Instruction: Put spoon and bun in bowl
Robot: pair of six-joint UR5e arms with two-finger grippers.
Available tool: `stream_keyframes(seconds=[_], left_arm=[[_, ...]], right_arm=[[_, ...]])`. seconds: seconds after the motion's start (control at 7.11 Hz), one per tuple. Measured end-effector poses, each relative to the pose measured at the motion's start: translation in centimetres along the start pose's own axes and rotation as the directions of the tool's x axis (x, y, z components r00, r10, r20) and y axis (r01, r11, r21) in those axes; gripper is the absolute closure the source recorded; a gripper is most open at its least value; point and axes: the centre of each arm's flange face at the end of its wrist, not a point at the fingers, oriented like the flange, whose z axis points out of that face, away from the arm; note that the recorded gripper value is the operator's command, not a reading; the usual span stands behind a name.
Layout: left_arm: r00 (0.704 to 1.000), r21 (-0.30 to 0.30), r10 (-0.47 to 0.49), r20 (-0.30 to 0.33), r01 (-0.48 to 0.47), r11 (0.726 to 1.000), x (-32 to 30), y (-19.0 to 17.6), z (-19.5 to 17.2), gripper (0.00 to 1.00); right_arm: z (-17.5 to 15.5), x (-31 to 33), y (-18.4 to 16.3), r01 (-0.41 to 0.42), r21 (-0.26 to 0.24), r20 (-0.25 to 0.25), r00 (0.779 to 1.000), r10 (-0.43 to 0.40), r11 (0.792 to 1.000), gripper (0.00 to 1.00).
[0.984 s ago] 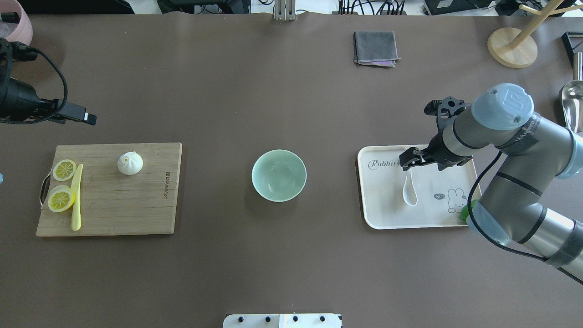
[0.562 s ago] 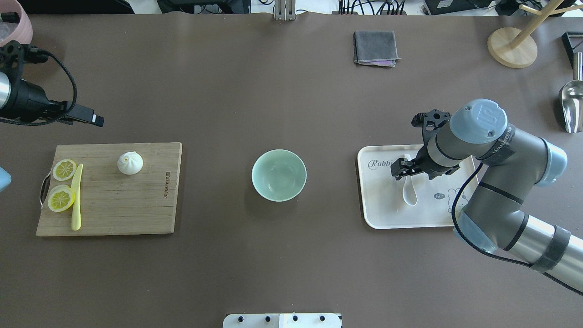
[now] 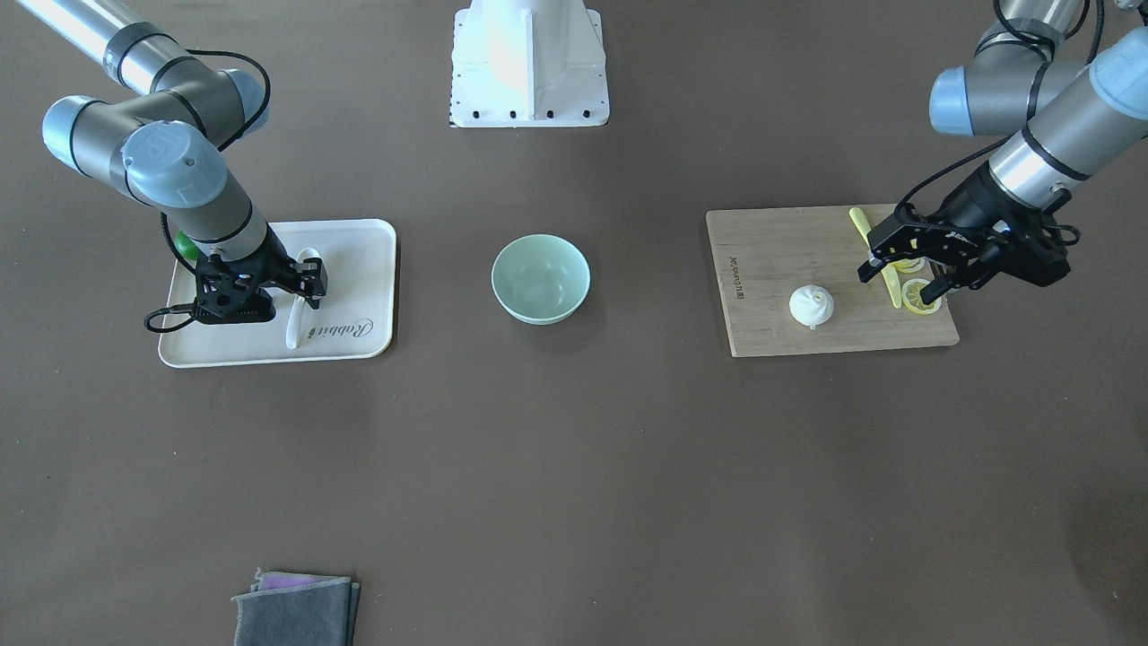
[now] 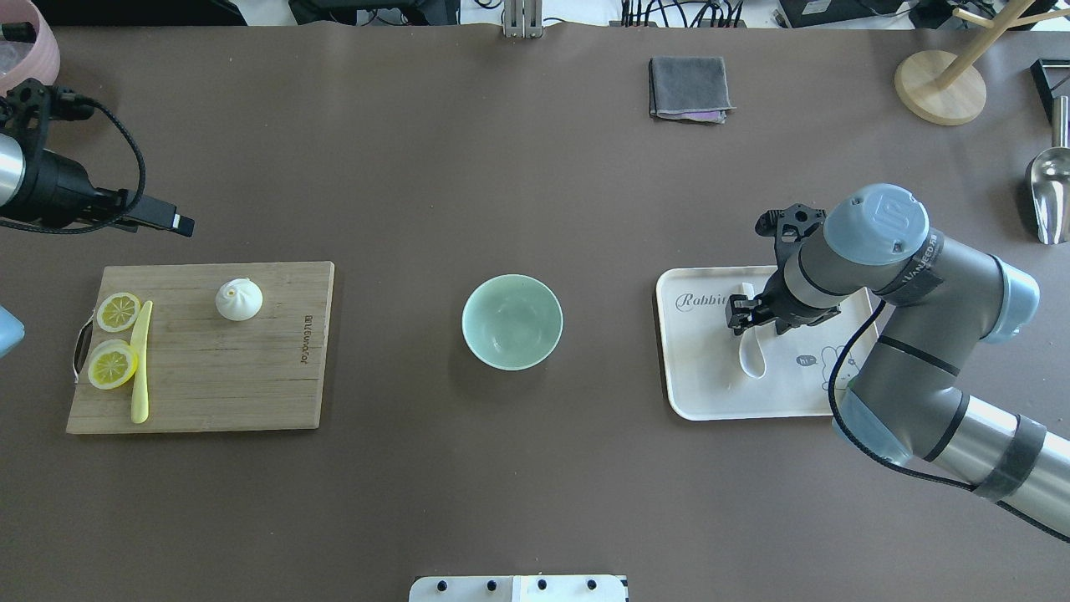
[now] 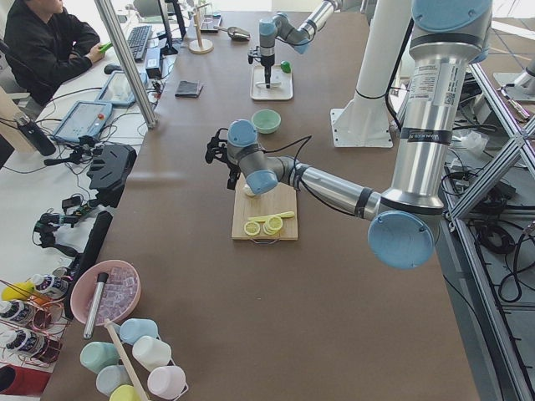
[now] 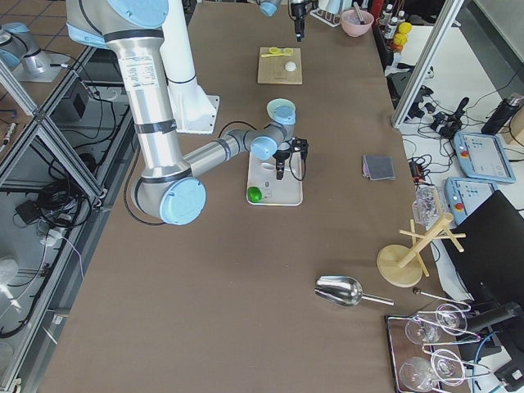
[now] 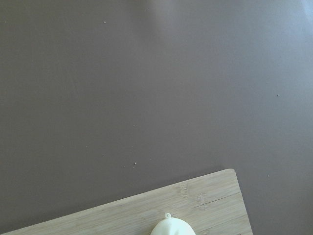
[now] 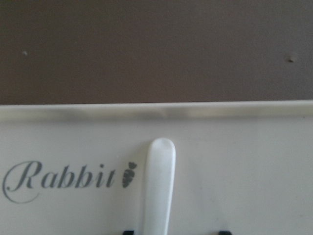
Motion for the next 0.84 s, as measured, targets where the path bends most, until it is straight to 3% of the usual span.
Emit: stream_keyframes(seconds=[0.42, 0.84], left_arm=[[1.000, -0.002, 0.001, 0.000, -0.001, 1.000, 0.0, 0.0, 0.1, 0.02], [1.000, -0.014, 0.017, -0.005, -0.017, 1.000, 1.2, 0.4, 1.3, 0.02]], right_arm=[[-2.0, -0.4, -0.8, -0.006, 0.020, 0.023, 1.000, 0.005, 1.000, 1.00], [-6.5, -1.7, -3.2, -0.048, 0.010, 0.059, 0.997, 0.047, 0.999, 1.00]])
